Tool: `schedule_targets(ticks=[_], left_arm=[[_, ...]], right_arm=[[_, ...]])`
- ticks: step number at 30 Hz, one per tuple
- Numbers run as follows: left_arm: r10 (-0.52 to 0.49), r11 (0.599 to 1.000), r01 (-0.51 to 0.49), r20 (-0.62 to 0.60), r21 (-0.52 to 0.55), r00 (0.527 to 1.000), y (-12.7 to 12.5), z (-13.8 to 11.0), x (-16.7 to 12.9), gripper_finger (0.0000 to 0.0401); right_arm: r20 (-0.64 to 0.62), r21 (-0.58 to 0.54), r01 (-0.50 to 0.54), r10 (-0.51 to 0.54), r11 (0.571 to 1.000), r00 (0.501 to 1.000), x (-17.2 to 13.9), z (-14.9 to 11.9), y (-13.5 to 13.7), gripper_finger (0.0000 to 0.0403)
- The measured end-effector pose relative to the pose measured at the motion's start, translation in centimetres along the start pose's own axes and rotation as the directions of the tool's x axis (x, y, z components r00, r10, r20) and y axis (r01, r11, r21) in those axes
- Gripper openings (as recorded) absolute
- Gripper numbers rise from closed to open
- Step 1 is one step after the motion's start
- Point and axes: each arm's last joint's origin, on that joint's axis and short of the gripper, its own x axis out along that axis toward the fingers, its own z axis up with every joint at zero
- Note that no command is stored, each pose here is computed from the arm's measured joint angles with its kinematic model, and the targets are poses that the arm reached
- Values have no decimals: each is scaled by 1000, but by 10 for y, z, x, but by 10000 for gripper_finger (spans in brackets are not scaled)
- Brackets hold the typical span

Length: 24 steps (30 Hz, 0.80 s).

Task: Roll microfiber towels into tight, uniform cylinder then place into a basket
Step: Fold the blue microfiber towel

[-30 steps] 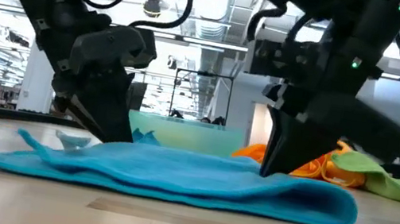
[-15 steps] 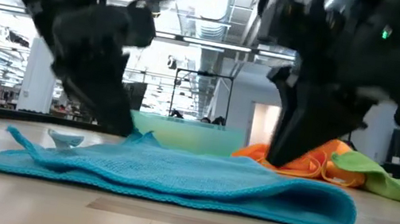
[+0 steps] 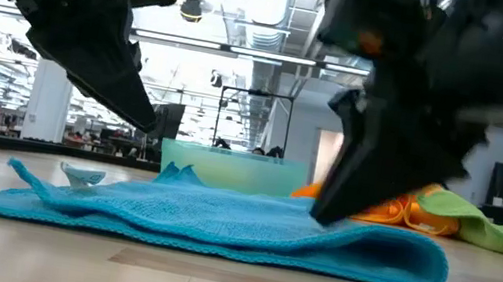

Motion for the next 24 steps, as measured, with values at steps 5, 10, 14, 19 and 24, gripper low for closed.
schedule_targets(ticks=[5,10,14,19,24], left_arm=[[-2,1000,2,0,3,1000,-1,0,-1,95],[-9,999,9,-5,50,1000,-1,0,-1,96],[-20,998,21,-14,57,1000,-1,-1,-1,96],[-21,997,22,-15,78,1000,-1,0,-1,100],[-22,996,23,-14,89,1000,-1,0,-1,130]], right_arm=[[-54,22,17,-16,1000,998,5,-6,0,70],[-71,47,19,-16,999,997,4,-7,0,70],[-35,53,5,-3,999,999,3,-4,1,70],[-18,54,4,-3,999,1000,-4,-1,0,70],[5,34,23,-24,999,1000,-22,3,0,70]])
